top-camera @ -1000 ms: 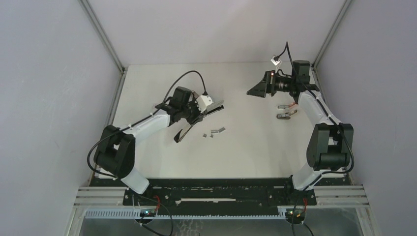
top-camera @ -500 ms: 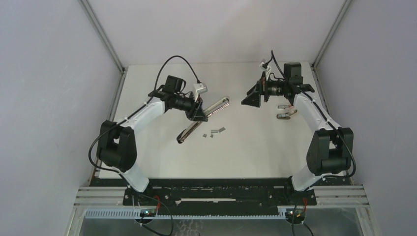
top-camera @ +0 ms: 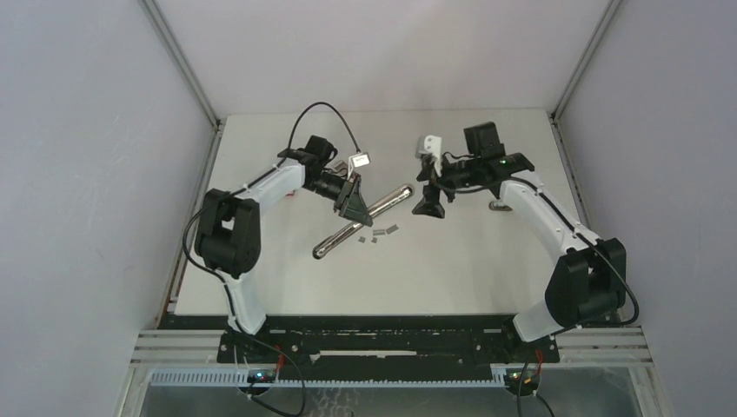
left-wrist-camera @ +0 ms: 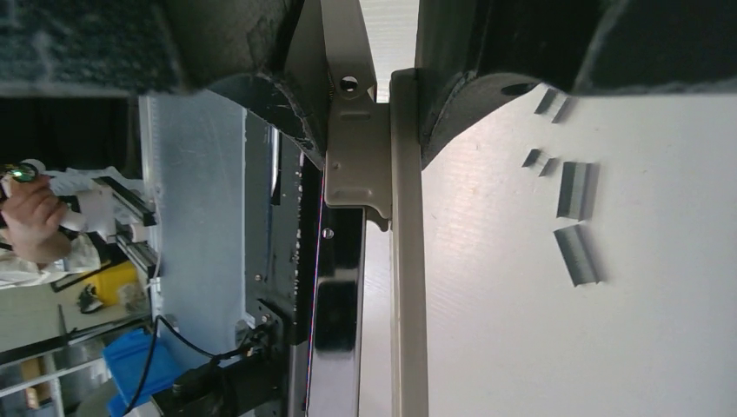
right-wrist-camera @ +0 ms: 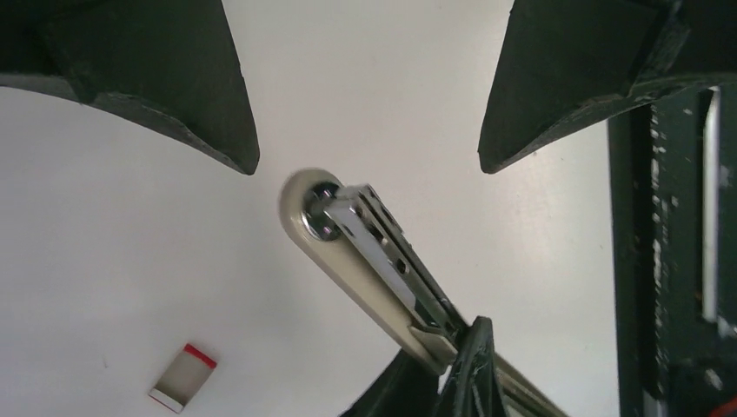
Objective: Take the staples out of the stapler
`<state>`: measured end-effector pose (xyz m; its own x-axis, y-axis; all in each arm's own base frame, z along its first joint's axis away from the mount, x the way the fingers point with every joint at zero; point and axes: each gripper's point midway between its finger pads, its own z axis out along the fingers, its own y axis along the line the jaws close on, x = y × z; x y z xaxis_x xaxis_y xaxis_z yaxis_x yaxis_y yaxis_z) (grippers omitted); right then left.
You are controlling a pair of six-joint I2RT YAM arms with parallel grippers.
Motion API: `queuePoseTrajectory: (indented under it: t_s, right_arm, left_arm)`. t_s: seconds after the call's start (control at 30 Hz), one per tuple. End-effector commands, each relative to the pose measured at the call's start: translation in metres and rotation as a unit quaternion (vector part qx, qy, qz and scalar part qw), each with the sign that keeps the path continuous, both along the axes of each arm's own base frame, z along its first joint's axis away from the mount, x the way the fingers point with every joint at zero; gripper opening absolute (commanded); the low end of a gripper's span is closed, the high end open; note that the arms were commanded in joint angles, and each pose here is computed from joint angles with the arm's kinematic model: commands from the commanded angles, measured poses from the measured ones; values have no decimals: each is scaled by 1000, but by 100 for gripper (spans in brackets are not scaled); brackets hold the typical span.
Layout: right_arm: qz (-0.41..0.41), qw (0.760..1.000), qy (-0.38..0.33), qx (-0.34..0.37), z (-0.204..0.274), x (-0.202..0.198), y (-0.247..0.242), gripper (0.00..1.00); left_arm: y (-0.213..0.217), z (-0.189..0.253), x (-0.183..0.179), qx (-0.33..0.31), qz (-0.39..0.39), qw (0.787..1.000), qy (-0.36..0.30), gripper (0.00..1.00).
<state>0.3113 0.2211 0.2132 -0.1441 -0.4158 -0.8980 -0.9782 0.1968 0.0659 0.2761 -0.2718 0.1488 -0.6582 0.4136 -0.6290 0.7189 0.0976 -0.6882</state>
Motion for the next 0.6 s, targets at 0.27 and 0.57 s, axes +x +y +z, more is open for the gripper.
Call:
queuePoseTrajectory:
  t_s: [0.27,0.57]
  right_arm:
    - [132,940,-264,-169,-10,-28,32,94]
    - [158,918,-291,-217,-37,-30,57,80]
  left_arm:
    - [-9,28,-2,-69,-27,996,58,1]
    - [-10,24,-5,-65,-26,994,82,3]
